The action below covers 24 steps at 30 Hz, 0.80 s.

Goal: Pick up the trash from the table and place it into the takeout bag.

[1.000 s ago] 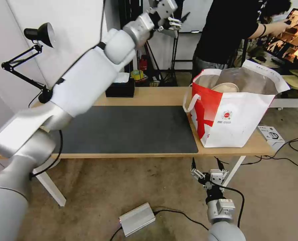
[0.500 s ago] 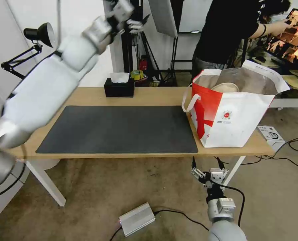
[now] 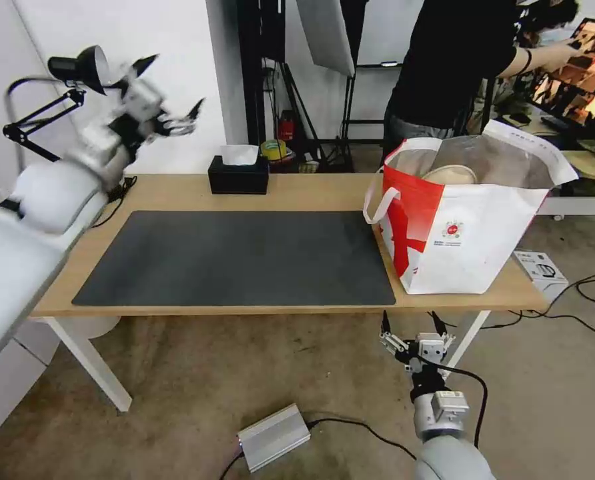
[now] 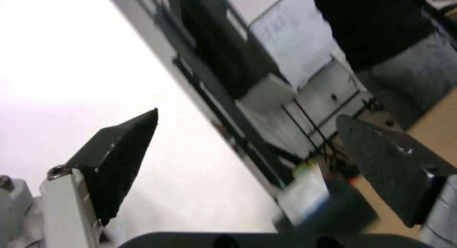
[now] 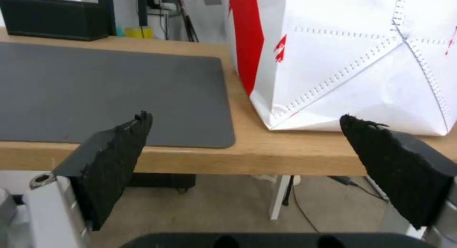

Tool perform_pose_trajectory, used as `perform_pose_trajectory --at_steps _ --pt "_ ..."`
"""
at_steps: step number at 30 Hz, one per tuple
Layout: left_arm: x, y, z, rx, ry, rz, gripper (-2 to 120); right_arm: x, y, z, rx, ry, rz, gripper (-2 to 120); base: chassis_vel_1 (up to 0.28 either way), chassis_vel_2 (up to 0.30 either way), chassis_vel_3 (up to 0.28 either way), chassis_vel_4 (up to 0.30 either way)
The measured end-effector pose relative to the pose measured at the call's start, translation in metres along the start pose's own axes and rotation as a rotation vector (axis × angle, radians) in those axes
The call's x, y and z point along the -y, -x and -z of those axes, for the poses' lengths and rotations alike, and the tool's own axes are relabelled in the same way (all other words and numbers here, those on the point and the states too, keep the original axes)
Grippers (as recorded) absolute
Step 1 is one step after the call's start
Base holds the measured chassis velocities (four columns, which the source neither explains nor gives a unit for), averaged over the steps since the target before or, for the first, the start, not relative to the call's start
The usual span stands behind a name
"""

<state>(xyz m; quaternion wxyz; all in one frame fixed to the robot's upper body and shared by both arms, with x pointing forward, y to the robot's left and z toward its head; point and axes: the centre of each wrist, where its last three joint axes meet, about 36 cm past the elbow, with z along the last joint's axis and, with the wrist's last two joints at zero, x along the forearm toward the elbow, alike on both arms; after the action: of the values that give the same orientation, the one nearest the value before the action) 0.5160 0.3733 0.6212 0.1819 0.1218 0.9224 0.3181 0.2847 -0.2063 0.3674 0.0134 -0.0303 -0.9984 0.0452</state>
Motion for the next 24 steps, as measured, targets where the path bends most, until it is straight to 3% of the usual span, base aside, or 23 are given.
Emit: perform_pose_trajectory --at_steps 7,11,15,16,20,24 --pt "0.011 -0.068 -0.019 -0.075 -0.054 0.062 100 0.000 0.001 0.001 0.003 -0.002 0.005 100 0.000 0.000 0.000 0.000" --pt "0.030 -0.095 -0.026 -0.103 -0.107 0.091 100 0.001 -0.001 0.001 0.002 -0.004 0.006 100 0.000 0.000 0.000 0.000" --pt "0.067 -0.125 -0.033 -0.145 -0.199 0.137 100 0.002 -0.001 0.003 0.007 -0.005 0.005 100 0.000 0.000 0.000 0.000" --pt "0.067 -0.125 -0.033 -0.145 -0.199 0.137 100 0.002 -0.001 0.003 0.007 -0.005 0.005 100 0.000 0.000 0.000 0.000" --pt "0.110 -0.164 -0.032 -0.207 -0.295 0.164 100 0.003 -0.001 0.003 0.008 -0.011 0.007 100 0.000 0.000 0.000 0.000" --pt "0.130 -0.182 -0.025 -0.233 -0.325 0.182 100 0.003 -0.001 0.003 0.008 -0.011 0.009 100 0.000 0.000 0.000 0.000"
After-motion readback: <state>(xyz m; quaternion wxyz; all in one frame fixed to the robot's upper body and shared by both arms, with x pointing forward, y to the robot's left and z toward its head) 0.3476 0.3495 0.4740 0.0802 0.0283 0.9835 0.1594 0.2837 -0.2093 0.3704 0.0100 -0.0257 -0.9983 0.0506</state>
